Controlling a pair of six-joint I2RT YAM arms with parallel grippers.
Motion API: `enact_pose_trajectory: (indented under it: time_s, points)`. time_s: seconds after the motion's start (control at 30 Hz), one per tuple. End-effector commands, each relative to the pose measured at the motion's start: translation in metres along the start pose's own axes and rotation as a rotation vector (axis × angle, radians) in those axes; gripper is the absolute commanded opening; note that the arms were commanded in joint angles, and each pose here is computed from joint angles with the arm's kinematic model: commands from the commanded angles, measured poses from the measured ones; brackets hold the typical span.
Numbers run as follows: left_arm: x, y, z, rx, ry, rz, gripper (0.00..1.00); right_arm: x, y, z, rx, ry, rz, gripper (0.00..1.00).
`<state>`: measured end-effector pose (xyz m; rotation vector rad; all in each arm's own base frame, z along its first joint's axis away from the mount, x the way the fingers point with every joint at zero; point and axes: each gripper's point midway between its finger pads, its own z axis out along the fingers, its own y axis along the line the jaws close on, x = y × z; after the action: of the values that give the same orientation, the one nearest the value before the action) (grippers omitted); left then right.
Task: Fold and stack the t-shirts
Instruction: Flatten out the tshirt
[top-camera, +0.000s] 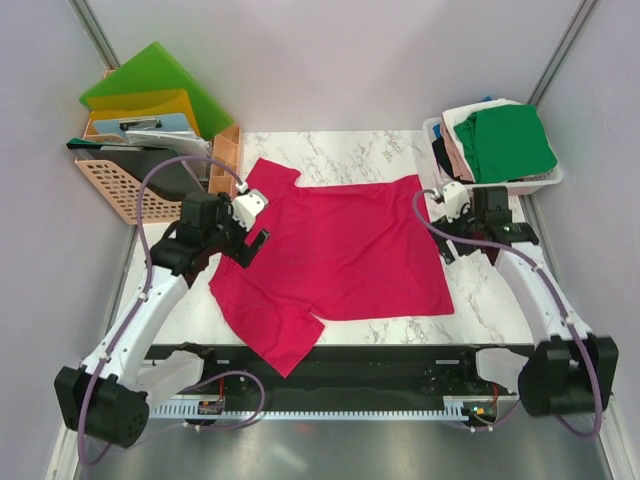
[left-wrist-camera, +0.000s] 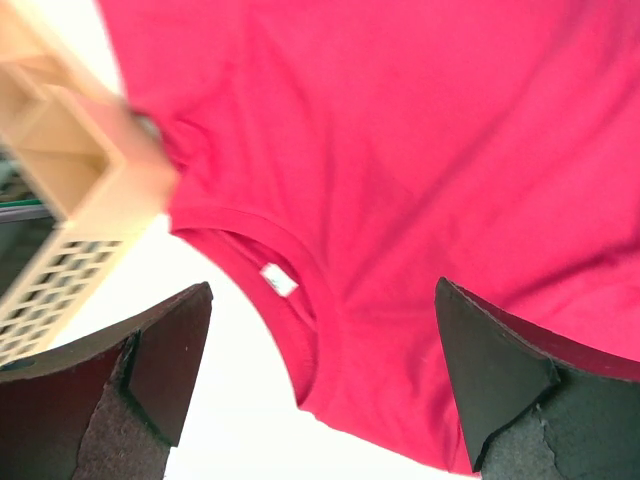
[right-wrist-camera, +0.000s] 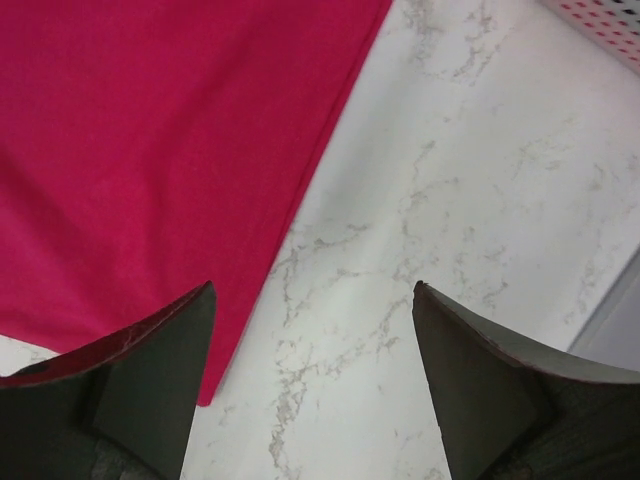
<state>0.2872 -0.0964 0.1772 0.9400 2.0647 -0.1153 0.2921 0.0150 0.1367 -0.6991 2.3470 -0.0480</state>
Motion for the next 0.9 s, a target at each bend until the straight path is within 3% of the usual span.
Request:
enact_pose_trajectory:
  time_s: [0.0, 0.1, 0.13, 0.2, 0.23, 0.3, 0.33, 0.4, 0.5, 0.53, 0.6, 0.87]
  points:
    - [-0.046, 0.033, -0.026, -0.183, -0.173, -0.053, 1.00, -0.014, 0.011, 0.025, -0.116, 0.018, 0.097, 0.87]
    - [-0.063, 0.050, -0.049, -0.295, -0.265, -0.069, 1.00, -0.030, 0.007, 0.057, -0.162, 0.048, 0.157, 0.88]
    - [-0.068, 0.054, -0.052, -0.315, -0.282, -0.068, 1.00, -0.053, -0.001, 0.060, -0.158, 0.016, 0.163, 0.88]
    - [-0.070, 0.060, -0.056, -0.343, -0.273, -0.068, 1.00, -0.063, -0.001, 0.088, -0.200, 0.054, 0.195, 0.87]
    - [-0.069, 0.060, -0.053, -0.339, -0.262, -0.068, 1.00, -0.095, -0.010, 0.089, -0.193, 0.006, 0.203, 0.87]
    - [-0.064, 0.057, -0.050, -0.322, -0.247, -0.070, 1.00, -0.100, -0.011, 0.122, -0.227, 0.059, 0.234, 0.85]
    - [-0.063, 0.054, -0.049, -0.313, -0.249, -0.068, 1.00, -0.132, -0.027, 0.121, -0.202, 0.007, 0.247, 0.84]
    - [-0.058, 0.051, -0.048, -0.307, -0.242, -0.081, 1.00, -0.142, -0.035, 0.148, -0.194, 0.019, 0.272, 0.84]
    - [-0.049, 0.048, -0.045, -0.303, -0.223, -0.081, 1.00, -0.195, -0.060, 0.162, -0.172, -0.070, 0.307, 0.85]
    - [-0.047, 0.047, -0.044, -0.302, -0.217, -0.082, 1.00, -0.184, -0.055, 0.183, -0.191, -0.013, 0.330, 0.84]
    - [-0.042, 0.047, -0.044, -0.308, -0.204, -0.080, 1.00, -0.196, -0.064, 0.189, -0.170, -0.030, 0.354, 0.84]
    - [-0.039, 0.047, -0.044, -0.309, -0.195, -0.063, 1.00, -0.164, -0.068, 0.228, -0.120, 0.048, 0.380, 0.84]
